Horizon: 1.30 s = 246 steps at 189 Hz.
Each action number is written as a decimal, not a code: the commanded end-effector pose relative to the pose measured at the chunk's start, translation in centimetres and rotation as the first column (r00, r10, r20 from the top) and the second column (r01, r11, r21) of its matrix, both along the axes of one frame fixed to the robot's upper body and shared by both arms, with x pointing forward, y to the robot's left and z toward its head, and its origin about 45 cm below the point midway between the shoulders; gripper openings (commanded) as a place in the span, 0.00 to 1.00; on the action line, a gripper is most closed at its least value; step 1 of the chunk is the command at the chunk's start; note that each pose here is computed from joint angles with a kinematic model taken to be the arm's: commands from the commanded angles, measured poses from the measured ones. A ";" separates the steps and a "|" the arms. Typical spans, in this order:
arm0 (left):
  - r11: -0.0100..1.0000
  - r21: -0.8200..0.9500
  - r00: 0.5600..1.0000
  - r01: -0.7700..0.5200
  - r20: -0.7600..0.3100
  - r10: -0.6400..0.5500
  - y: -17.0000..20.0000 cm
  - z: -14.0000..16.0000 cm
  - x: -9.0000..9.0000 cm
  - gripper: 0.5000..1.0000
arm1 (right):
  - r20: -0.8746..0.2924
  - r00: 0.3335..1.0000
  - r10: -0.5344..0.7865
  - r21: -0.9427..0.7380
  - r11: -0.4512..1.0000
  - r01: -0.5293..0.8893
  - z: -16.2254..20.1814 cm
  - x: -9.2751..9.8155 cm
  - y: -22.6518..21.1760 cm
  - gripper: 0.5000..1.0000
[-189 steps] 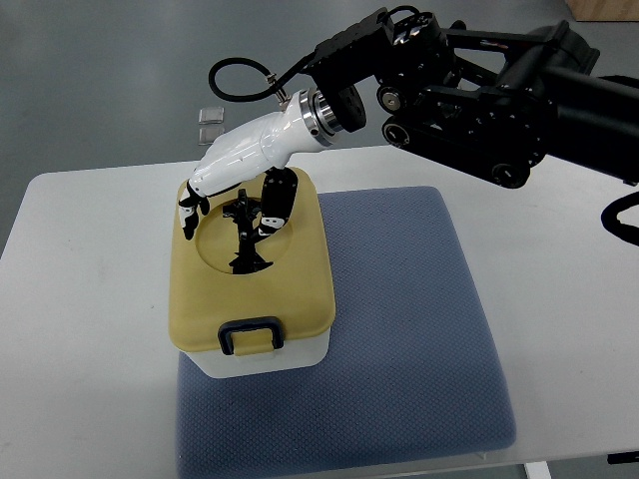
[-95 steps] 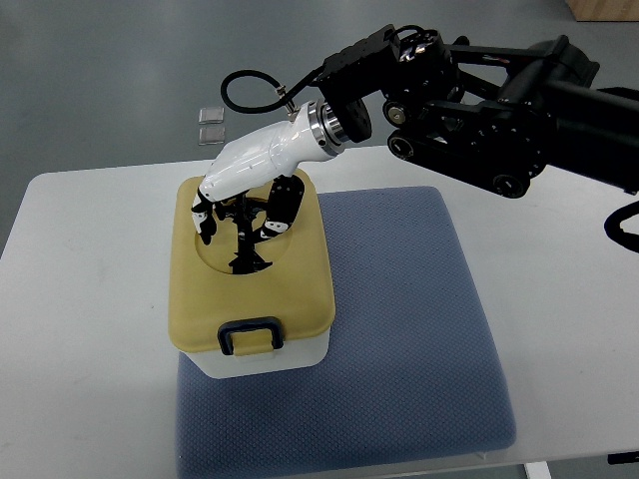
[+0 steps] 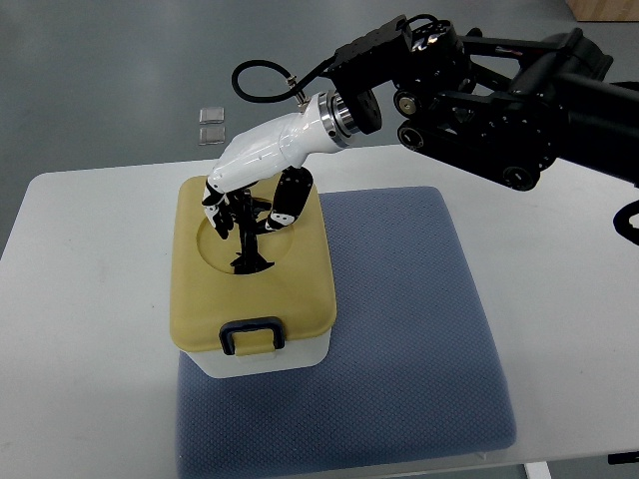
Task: Open white storage box with right hand
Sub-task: 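Close the right hand's fingers around the black handle on the lid, then lift the yellow lid up off the white box with the right hand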
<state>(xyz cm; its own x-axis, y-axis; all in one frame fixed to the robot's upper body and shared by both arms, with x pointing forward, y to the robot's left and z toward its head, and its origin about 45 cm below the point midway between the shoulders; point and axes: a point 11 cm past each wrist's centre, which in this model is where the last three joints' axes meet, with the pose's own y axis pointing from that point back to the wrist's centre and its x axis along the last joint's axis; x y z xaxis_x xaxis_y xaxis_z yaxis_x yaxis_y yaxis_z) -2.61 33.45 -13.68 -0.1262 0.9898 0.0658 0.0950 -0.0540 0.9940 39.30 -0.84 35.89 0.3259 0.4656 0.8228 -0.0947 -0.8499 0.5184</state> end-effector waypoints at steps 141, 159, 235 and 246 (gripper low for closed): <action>1.000 0.000 1.000 0.000 0.000 0.000 0.0 0.0 0.0 1.00 | -0.005 0.999 0.046 0.046 0.998 -0.046 1.6 -0.6 0.6 0.00; 1.000 0.000 1.000 0.000 0.000 0.000 0.0 0.0 0.0 1.00 | 0.001 0.999 0.046 0.079 0.996 -0.046 2.8 -0.5 0.8 0.00; 1.000 0.000 1.000 0.000 0.000 0.000 0.0 0.0 0.0 1.00 | 0.054 0.995 -0.089 0.199 0.977 0.076 7.6 2.6 -3.9 0.00; 1.000 0.000 1.000 0.000 0.000 0.000 0.0 0.0 0.0 1.00 | 0.057 0.990 -0.128 0.226 0.968 0.112 8.2 3.3 -5.4 0.00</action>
